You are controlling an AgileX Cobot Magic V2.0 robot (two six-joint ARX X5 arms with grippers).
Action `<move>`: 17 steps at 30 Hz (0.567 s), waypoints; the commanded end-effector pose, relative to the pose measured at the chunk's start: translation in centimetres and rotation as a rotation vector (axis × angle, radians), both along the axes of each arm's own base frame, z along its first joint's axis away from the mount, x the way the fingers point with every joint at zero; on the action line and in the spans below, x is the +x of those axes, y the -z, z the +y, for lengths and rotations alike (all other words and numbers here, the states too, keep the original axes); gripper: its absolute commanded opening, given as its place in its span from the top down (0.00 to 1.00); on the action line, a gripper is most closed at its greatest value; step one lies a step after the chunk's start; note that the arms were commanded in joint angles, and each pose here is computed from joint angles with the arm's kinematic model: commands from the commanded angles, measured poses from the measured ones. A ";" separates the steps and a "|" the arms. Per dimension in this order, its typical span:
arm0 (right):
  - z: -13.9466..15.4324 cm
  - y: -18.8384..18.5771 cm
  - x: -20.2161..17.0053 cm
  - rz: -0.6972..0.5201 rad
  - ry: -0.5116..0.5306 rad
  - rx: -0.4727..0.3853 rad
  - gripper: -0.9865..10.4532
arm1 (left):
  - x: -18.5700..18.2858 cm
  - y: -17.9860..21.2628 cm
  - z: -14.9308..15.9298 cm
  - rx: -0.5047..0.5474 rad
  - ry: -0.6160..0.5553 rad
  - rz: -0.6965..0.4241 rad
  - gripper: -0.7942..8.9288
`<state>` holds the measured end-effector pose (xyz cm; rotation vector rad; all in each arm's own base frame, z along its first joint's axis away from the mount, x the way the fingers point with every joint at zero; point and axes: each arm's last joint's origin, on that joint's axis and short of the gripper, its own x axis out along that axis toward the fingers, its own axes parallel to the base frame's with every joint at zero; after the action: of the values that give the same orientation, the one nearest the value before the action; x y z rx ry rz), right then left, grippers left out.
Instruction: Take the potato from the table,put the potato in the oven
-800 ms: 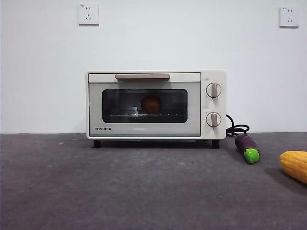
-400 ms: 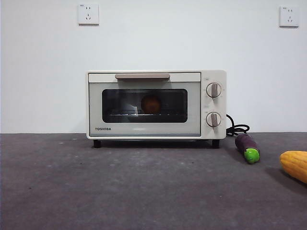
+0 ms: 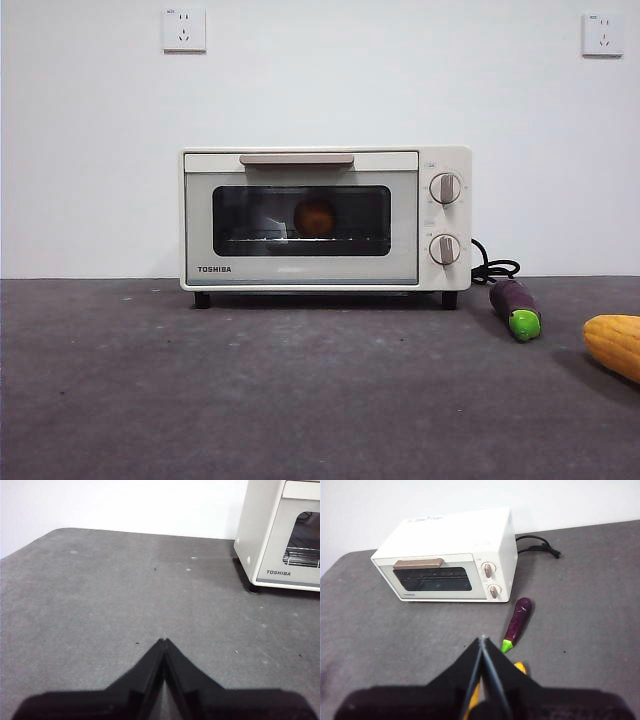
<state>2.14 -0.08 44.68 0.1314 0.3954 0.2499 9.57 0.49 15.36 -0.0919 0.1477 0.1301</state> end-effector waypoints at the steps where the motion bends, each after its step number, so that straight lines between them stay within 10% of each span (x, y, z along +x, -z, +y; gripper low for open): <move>1: -0.3 0.1 -0.1 -0.037 -0.001 -0.141 0.91 | 0.1 0.3 0.0 -0.004 -0.001 0.004 0.92; 11: -0.6 0.8 0.2 -0.027 0.352 -0.341 0.91 | 0.1 0.3 0.0 -0.004 -0.001 0.005 0.92; 17: 0.6 3.9 2.7 -0.226 0.212 -0.283 0.91 | 0.1 0.3 0.0 -0.004 -0.001 0.007 0.92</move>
<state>3.80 0.07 41.66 -0.0605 0.2242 -0.0767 9.58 0.49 15.34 -0.0918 0.1496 0.1302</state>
